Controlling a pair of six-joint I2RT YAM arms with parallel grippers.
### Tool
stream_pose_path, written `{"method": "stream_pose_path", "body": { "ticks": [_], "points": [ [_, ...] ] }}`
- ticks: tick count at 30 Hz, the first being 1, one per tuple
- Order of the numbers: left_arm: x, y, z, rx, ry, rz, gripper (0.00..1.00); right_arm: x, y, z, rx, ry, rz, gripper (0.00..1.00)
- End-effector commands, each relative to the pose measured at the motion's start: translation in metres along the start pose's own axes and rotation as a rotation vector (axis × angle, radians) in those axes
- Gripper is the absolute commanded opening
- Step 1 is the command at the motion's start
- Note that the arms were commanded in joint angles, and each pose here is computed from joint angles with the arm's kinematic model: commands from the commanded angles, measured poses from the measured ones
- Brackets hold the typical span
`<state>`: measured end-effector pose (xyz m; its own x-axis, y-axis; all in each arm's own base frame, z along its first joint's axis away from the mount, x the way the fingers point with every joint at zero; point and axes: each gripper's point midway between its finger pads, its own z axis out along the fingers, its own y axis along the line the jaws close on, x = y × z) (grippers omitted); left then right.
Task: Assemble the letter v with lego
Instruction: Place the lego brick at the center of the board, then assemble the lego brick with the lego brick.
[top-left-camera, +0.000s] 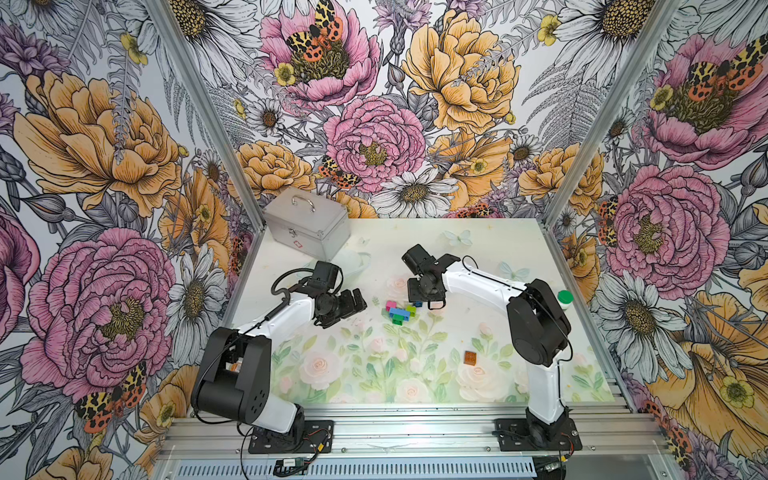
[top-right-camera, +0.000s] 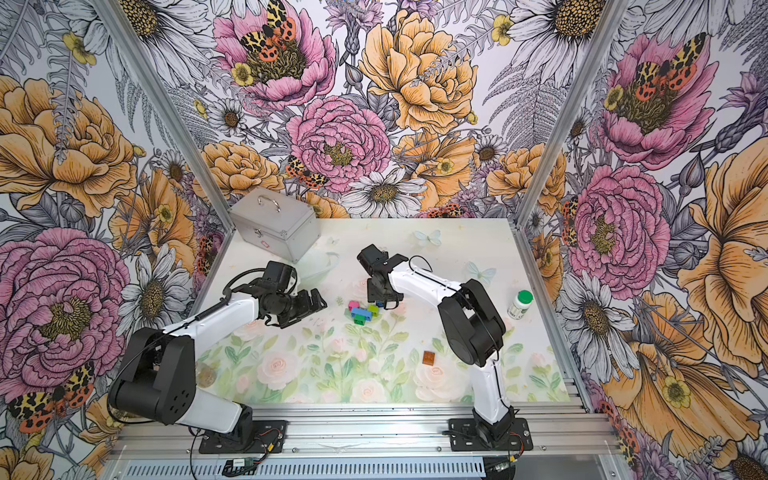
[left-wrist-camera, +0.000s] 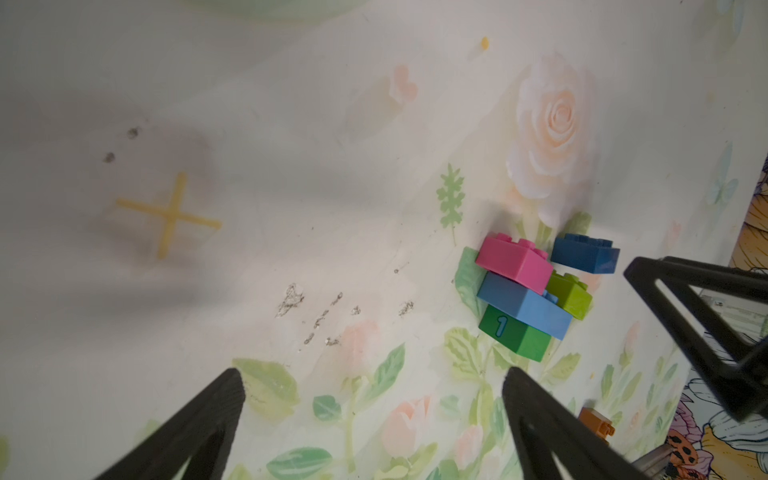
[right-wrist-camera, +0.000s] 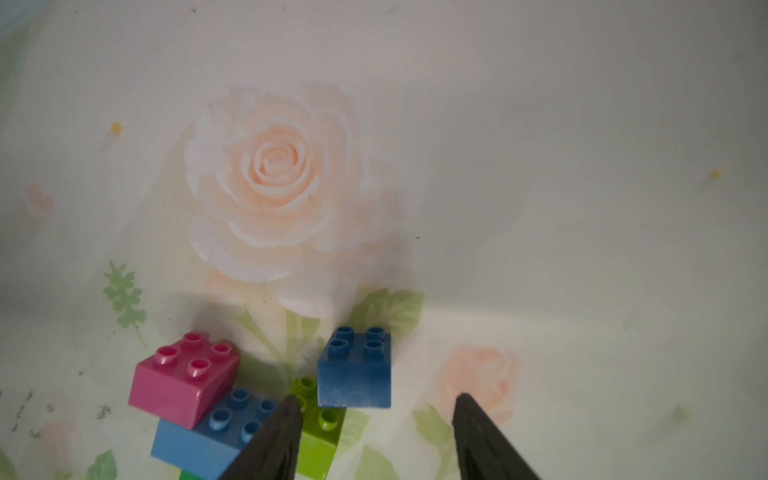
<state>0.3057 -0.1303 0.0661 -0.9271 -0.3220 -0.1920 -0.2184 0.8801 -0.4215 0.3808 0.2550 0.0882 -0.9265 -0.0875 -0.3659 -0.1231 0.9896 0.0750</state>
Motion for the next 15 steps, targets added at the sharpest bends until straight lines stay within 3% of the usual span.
{"method": "stream_pose_path", "body": {
  "ticks": [1, 4, 6, 11, 15],
  "points": [
    [0.012, 0.001, 0.007, -0.03, 0.02, 0.035, 0.99, -0.016, -0.005, -0.042, -0.049, -0.084, -0.259, 0.62],
    [0.02, -0.003, 0.013, -0.043, 0.037, 0.059, 0.98, 0.004, 0.007, -0.051, -0.127, -0.119, -0.627, 0.65],
    [0.025, -0.002, 0.017, -0.059, 0.048, 0.068, 0.98, 0.022, 0.011, -0.052, -0.158, -0.138, -0.853, 0.75],
    [0.029, 0.003, 0.023, -0.088, 0.058, 0.062, 0.99, 0.036, 0.017, -0.043, -0.187, -0.138, -1.036, 0.91],
    [0.031, -0.001, 0.03, -0.099, 0.073, 0.084, 0.96, 0.042, 0.023, -0.028, -0.214, -0.117, -1.108, 0.94]
  ]
}}
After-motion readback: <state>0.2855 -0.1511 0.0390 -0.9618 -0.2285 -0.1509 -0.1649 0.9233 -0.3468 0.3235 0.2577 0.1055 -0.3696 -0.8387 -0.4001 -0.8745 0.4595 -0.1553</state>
